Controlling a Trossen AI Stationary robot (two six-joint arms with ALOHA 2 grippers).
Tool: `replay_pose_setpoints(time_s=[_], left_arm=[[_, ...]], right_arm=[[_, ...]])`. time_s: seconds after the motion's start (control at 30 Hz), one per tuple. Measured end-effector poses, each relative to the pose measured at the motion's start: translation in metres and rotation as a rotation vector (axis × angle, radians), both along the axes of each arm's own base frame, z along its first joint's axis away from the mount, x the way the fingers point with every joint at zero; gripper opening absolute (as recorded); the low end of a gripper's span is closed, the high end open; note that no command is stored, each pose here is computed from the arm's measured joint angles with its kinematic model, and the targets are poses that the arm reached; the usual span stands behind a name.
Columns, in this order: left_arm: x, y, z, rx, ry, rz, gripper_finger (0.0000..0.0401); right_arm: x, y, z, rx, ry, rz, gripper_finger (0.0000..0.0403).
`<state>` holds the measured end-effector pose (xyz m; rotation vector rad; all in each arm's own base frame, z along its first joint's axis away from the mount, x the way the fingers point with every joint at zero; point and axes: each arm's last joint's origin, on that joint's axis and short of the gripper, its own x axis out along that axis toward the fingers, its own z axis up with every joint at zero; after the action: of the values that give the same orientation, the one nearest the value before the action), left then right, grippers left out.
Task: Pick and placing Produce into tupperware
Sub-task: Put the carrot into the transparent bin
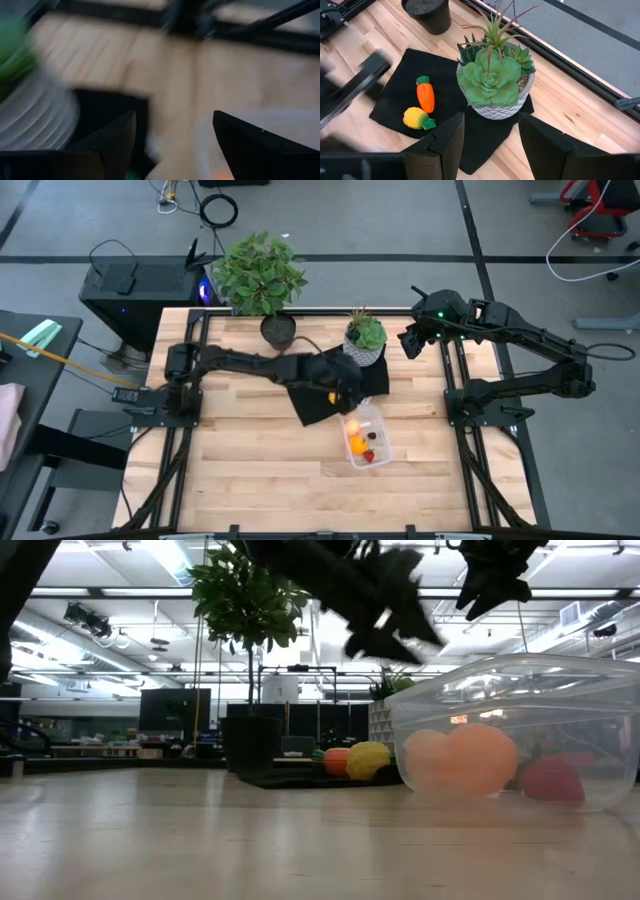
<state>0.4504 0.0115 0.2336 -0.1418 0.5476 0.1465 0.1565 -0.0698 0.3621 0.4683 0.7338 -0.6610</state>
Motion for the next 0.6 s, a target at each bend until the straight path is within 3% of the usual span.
replay_pose_setpoints(time_s=[0.13, 0.27, 0.43, 0.6], left_arm=[[-0.015, 0.023, -0.011, 0.022, 0.200, 0.032, 0.0272], [-0.026, 0.030, -0.020, 0.133, 0.360, -0.068, 0.0272], [-0.035, 0.039, -0.026, 0.269, 0.485, -0.248, 0.0272], [-0.042, 0.055, -0.029, 0.311, 0.548, -0.303, 0.0273]], right_arm=[[0.000, 0.000, 0.000, -0.001, 0.004, 0.002, 0.0195], [0.000, 0.000, 0.000, -0.002, 0.006, 0.005, 0.0195], [0.000, 0.000, 0.000, 0.002, 0.007, 0.009, 0.0195], [0.000, 0.000, 0.000, 0.003, 0.007, 0.011, 0.0195]])
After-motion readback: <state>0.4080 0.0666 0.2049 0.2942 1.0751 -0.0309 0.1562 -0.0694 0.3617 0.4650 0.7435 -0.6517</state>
